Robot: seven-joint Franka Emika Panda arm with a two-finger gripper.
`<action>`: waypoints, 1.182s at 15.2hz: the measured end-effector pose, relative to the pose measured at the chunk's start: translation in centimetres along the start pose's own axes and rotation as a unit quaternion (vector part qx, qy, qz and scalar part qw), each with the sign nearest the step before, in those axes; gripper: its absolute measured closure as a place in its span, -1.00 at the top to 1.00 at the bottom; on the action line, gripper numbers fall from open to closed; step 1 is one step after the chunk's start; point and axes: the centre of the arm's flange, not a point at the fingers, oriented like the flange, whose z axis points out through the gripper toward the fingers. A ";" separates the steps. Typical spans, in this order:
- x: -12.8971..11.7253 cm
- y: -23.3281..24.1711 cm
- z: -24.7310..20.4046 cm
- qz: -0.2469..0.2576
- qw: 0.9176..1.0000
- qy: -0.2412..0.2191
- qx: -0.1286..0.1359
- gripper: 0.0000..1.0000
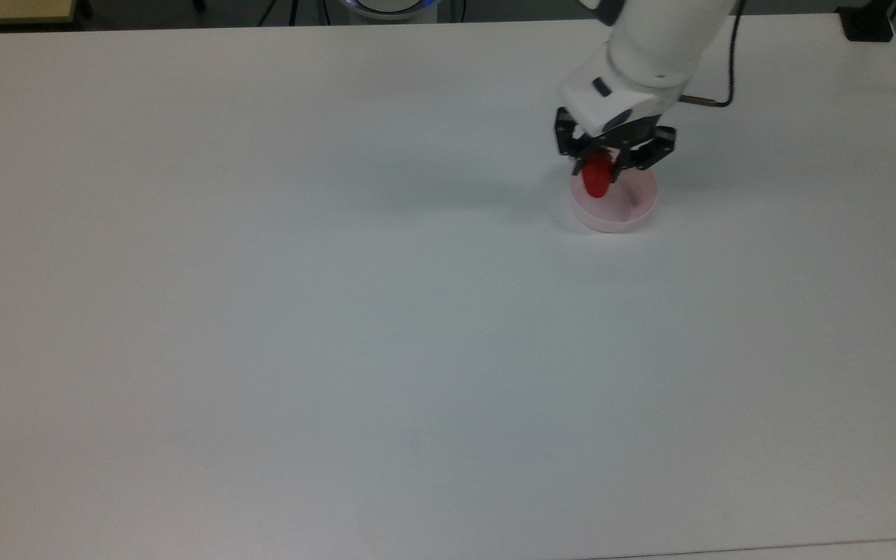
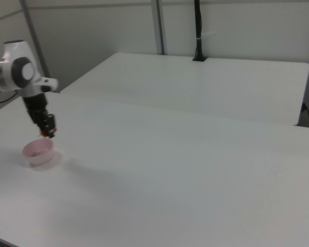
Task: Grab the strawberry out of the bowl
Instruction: 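Lift the strawberry out of the bowl and carry it aside, then lower the strawberry onto the table and open the gripper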
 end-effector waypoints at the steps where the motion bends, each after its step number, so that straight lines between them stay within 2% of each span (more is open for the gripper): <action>1: 1.6 2.2 -0.1 -0.019 1.000 0.001 0.001 -0.10; 4: 6.2 10.2 1.0 -0.083 0.997 -0.009 0.000 -0.10; 7: 8.9 16.0 3.2 -0.131 0.991 -0.023 0.000 -0.10; 9: 10.4 19.4 4.6 -0.138 0.990 -0.022 -0.006 -0.10; 15: 11.9 21.9 7.7 -0.141 0.989 -0.018 -0.030 -0.02; 17: 12.0 22.0 8.0 -0.140 0.989 -0.020 -0.030 0.28; 18: 12.0 22.0 7.9 -0.140 0.989 -0.020 -0.030 0.31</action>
